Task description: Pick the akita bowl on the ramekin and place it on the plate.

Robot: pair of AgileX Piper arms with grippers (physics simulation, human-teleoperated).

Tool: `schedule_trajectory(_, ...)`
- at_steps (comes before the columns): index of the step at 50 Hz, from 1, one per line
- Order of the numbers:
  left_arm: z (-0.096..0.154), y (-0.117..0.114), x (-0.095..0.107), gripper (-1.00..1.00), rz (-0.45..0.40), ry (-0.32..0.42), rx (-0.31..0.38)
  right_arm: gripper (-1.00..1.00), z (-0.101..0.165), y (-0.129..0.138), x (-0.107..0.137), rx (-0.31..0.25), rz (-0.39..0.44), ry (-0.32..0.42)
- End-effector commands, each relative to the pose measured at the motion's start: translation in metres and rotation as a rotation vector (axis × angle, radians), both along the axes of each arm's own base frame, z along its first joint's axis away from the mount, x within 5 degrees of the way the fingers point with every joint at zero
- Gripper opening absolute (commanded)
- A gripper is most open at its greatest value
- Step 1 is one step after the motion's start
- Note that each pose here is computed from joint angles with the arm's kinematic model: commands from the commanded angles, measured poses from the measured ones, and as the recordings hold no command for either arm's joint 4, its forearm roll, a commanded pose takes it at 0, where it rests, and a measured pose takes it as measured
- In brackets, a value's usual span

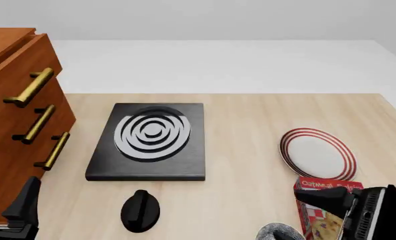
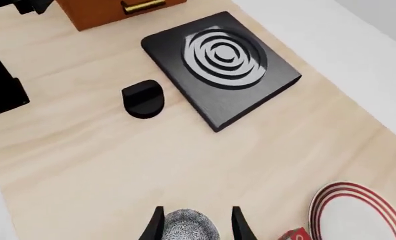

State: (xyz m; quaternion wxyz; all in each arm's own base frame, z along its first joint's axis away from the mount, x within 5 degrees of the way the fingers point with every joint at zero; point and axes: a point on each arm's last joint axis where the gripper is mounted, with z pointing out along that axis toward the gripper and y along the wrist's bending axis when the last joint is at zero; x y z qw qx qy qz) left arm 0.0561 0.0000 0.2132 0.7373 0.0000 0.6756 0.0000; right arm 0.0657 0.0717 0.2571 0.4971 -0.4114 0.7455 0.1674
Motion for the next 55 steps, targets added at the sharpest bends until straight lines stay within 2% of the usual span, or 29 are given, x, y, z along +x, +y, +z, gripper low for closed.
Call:
schedule_trajectory(1,0.0,0.0,0.0,1.0,0.0,0.0,0.0,1.0,-0.014,0.023,0.001,-0.135,0.137,0.094)
schedule_trajectory(5,0.0,0.0,0.0,1.0,0.0,0.0,0.0,1.0,-0.025,0.018,0.004,-0.194,0.115,0.101)
schedule_trajectory(6,0.0,0.0,0.0,1.0,0.0,0.0,0.0,1.0,-0.029,0.019,0.005,-0.208,0.105,0.123)
schedule_trajectory(10,0.0,0.0,0.0,1.0,0.0,0.0,0.0,1.0,-0.031,0.021,0.004,-0.23,0.123,0.137)
schedule_trajectory(12,0.0,0.0,0.0,1.0,0.0,0.0,0.0,1.0,-0.038,0.02,0.005,-0.267,0.131,0.144)
schedule_trajectory(13,0.0,0.0,0.0,1.0,0.0,0.0,0.0,1.0,-0.041,0.016,0.006,-0.283,0.106,0.157)
schedule_trajectory(14,0.0,0.0,0.0,1.0,0.0,0.0,0.0,1.0,-0.038,0.018,0.005,-0.272,0.117,0.156)
schedule_trajectory(22,0.0,0.0,0.0,1.0,0.0,0.0,0.0,1.0,-0.051,0.016,0.004,-0.325,0.132,0.175)
schedule_trajectory(26,0.0,0.0,0.0,1.0,0.0,0.0,0.0,1.0,-0.045,0.017,0.003,-0.313,0.137,0.163)
schedule_trajectory(28,0.0,0.0,0.0,1.0,0.0,0.0,0.0,1.0,-0.042,0.011,0.004,-0.311,0.112,0.152)
schedule_trajectory(33,0.0,0.0,0.0,1.0,0.0,0.0,0.0,1.0,-0.056,0.015,0.003,-0.342,0.132,0.191)
schedule_trajectory(44,0.0,0.0,0.0,1.0,0.0,0.0,0.0,1.0,-0.056,0.024,0.002,-0.318,0.149,0.219)
schedule_trajectory(49,0.0,0.0,0.0,1.0,0.0,0.0,0.0,1.0,-0.064,0.033,0.001,-0.297,0.155,0.254)
schedule_trajectory(50,0.0,0.0,0.0,1.0,0.0,0.0,0.0,1.0,-0.062,0.035,0.0,-0.286,0.17,0.242)
schedule_trajectory(52,0.0,0.0,0.0,1.0,0.0,0.0,0.0,1.0,-0.057,0.028,0.002,-0.264,0.133,0.229)
schedule_trajectory(55,0.0,0.0,0.0,1.0,0.0,0.0,0.0,1.0,-0.068,0.031,0.0,-0.282,0.145,0.258)
